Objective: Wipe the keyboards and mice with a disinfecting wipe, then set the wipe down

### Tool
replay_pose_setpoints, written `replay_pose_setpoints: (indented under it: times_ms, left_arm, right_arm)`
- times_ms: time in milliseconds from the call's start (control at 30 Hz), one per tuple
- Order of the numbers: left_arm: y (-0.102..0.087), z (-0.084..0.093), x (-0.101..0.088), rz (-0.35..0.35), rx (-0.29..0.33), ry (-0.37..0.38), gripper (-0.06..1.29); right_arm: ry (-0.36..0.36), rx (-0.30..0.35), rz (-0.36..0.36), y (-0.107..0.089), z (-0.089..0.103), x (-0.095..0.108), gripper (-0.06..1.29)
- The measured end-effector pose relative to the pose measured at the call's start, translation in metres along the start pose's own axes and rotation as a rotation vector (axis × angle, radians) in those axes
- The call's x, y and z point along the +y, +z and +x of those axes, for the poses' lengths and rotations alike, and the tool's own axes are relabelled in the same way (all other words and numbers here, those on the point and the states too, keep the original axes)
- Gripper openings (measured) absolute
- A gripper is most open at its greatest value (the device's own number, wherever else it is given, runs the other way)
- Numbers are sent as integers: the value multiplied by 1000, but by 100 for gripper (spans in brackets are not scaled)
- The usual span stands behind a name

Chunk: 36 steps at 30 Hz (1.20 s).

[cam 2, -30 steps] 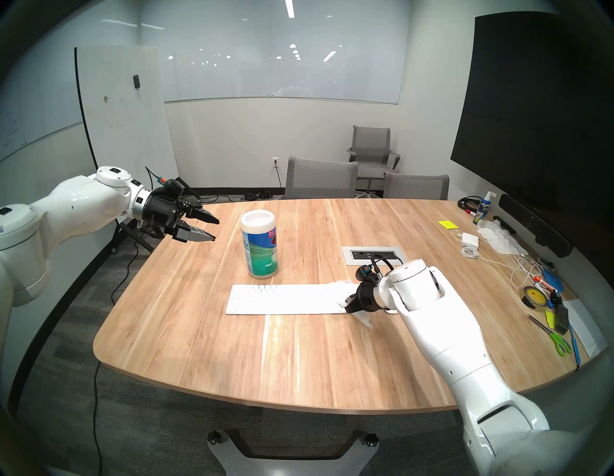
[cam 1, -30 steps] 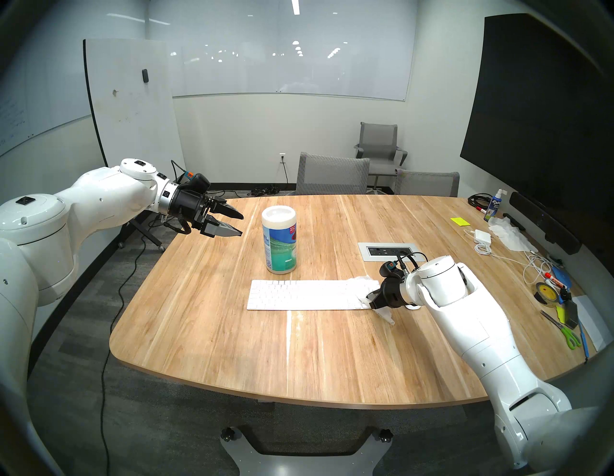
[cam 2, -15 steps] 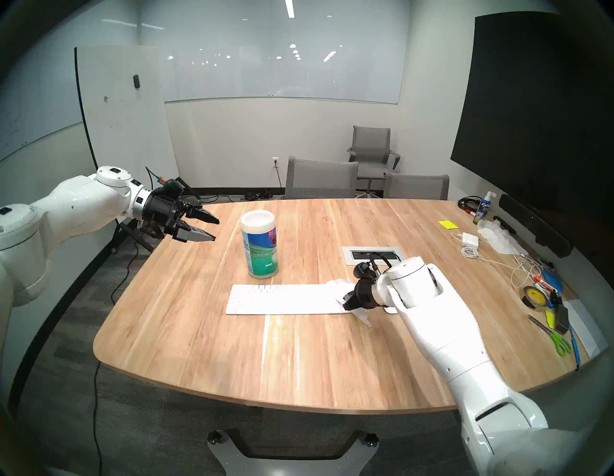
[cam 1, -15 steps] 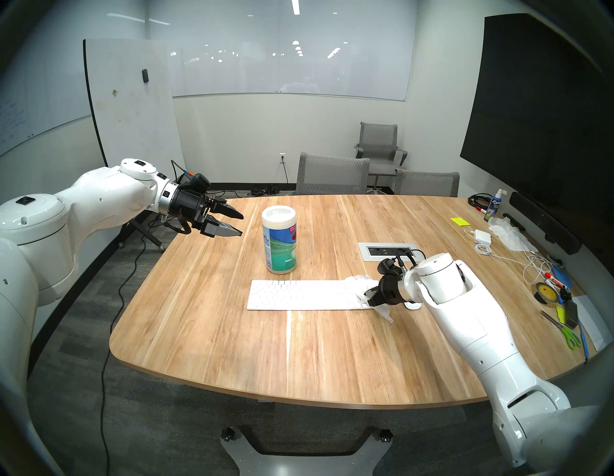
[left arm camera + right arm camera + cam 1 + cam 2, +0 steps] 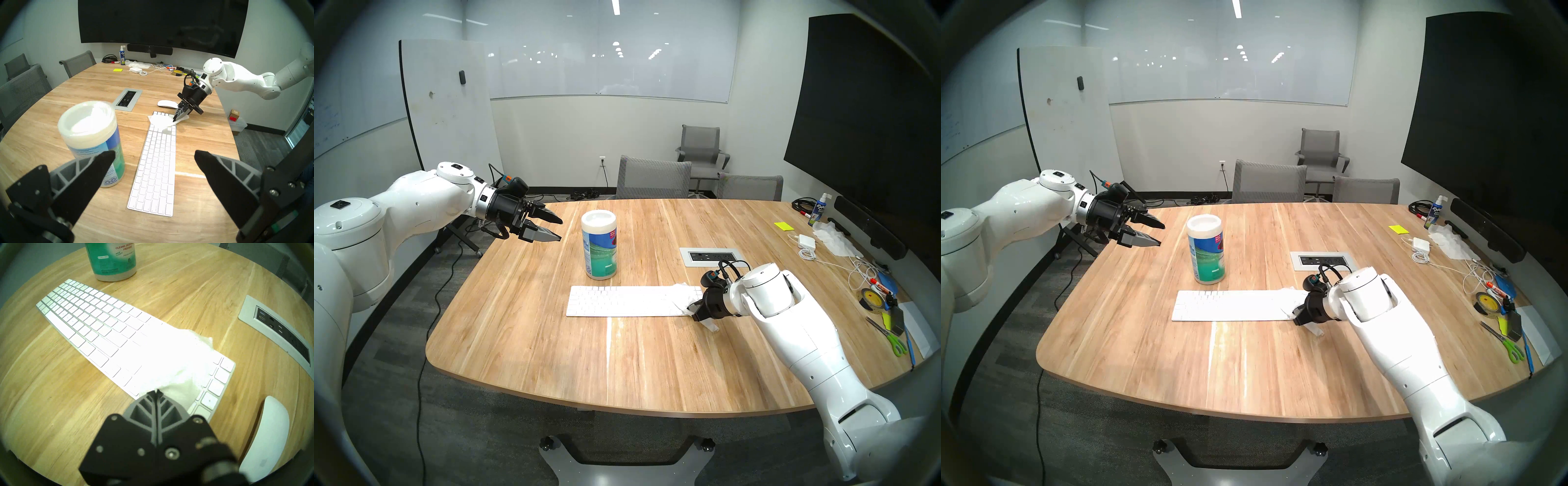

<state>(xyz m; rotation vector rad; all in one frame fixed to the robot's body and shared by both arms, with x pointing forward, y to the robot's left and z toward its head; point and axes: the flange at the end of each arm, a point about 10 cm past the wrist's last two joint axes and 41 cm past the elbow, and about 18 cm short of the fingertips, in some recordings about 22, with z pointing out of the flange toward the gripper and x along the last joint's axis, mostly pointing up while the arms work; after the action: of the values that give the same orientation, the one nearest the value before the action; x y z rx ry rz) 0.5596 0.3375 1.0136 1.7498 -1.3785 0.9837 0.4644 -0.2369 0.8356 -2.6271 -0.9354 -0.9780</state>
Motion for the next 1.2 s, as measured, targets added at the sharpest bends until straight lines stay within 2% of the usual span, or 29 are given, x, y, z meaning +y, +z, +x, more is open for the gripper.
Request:
replay_pose_setpoints:
  times_ms: [633, 1200]
  left_arm:
    - [0, 0, 0, 0, 0, 0, 127]
    - [-1, 0, 0, 1, 0, 0, 127]
  right_arm:
    - [-5, 1, -9, 1, -3, 1, -3]
    - [-8, 3, 20, 9, -7, -17, -3]
